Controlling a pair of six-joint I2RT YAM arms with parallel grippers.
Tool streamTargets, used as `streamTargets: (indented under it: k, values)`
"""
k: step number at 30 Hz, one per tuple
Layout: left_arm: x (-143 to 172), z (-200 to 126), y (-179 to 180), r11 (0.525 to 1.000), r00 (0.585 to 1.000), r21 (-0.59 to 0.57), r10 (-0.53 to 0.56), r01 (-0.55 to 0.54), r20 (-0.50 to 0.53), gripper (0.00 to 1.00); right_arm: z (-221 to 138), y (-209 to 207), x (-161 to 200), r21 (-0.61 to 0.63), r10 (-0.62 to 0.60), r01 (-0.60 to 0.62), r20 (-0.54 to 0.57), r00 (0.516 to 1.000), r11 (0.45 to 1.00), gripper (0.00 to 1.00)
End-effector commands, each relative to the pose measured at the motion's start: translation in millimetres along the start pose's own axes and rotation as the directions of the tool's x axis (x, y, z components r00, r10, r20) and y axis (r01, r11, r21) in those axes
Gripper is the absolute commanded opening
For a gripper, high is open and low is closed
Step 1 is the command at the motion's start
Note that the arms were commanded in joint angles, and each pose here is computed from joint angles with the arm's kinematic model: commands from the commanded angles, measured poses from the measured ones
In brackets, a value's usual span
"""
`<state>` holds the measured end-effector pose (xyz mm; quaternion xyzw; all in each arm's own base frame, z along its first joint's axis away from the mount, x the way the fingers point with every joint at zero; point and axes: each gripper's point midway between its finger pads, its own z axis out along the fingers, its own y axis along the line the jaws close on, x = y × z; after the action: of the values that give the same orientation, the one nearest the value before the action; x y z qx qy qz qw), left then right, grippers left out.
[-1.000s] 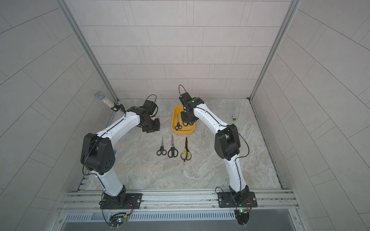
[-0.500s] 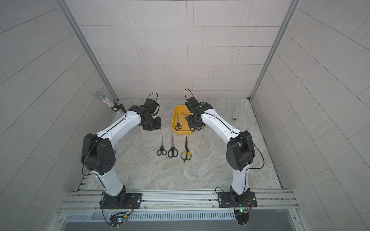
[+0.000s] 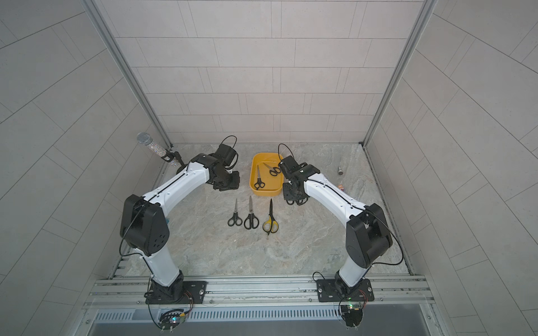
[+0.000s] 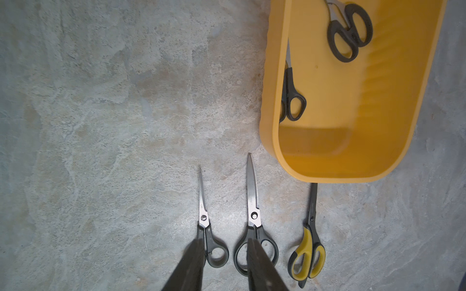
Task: Take the scissors out of the storage box
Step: Place the scissors at the center of the board.
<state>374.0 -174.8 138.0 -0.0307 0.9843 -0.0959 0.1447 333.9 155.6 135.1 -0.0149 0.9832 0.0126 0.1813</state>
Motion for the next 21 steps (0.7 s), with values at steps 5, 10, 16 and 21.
streamTargets:
  k: [5,10,16,21]
  values:
    - [9.7,-10.6,8.4,0.999,0.999,-0.043,0.032,-0.031,0.005,0.35,11.4,-1.5,20.6,-0.003,0.033,-0.033,-0.005,0.999,0.999,0.00]
    - [13.2,-11.4,9.8,0.998,0.999,-0.053,0.034,-0.034,0.006,0.35,17.2,2.1,30.7,0.001,0.028,-0.028,-0.017,0.999,1.000,0.00]
    - [16.9,-10.1,10.5,0.998,0.999,-0.057,0.033,-0.033,0.000,0.35,24.2,12.7,41.2,-0.021,0.021,-0.022,-0.039,0.999,1.000,0.00]
    - [15.8,-10.7,9.9,0.998,0.999,-0.058,0.037,-0.037,0.000,0.35,42.5,19.4,60.0,-0.014,0.002,-0.004,-0.088,0.996,1.000,0.00]
